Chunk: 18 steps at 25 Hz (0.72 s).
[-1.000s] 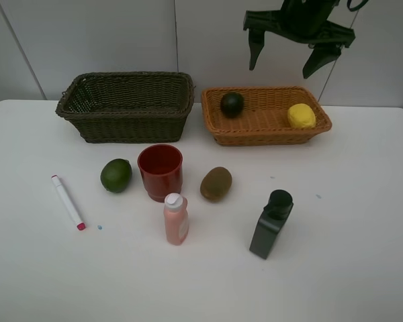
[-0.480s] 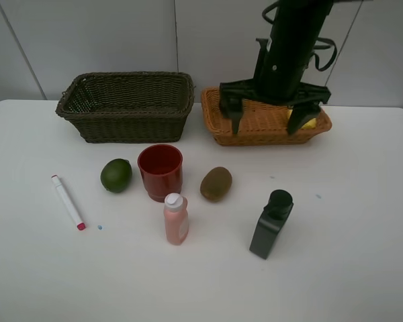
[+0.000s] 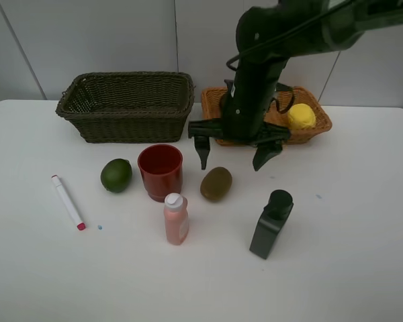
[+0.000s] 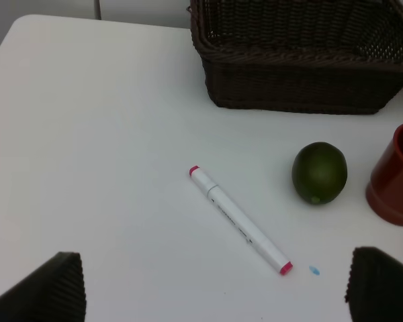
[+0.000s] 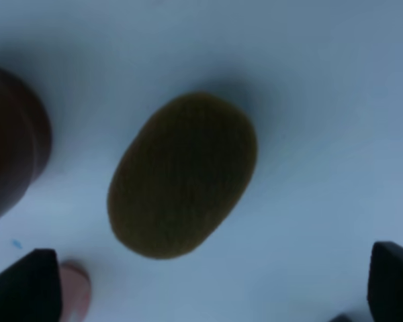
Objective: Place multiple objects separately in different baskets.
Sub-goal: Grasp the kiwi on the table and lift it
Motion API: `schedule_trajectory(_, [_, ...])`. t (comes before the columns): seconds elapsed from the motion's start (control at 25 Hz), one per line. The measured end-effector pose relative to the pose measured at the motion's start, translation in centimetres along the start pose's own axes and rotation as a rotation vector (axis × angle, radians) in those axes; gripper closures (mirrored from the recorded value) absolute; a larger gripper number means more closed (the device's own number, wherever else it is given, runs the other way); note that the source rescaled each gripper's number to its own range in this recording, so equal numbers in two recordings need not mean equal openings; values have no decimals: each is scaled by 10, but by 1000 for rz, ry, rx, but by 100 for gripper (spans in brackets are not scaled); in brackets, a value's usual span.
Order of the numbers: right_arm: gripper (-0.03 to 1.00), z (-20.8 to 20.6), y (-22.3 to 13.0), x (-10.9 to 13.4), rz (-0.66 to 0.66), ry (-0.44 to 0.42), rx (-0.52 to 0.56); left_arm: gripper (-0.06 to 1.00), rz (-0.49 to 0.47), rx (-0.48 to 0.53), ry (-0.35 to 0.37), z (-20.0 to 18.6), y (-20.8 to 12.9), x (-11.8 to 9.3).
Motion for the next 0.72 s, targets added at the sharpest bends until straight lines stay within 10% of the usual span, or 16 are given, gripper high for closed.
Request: schedule_trajectory(0.72, [0,34,8,10,191,49,-6,-6,0,0,0,0,0,0])
Point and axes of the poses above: a point on each arm's last joint axis where the gripper is mounted, z pointing out along that axis toward the gripper, x along the wrist's bending axis when the last joint is at zero, y = z × x, the point moved 3 cm from there along z, pointing out along that axis toward the gripper, and after that the axes turned 3 degrees about z, right-handed, at the moved point
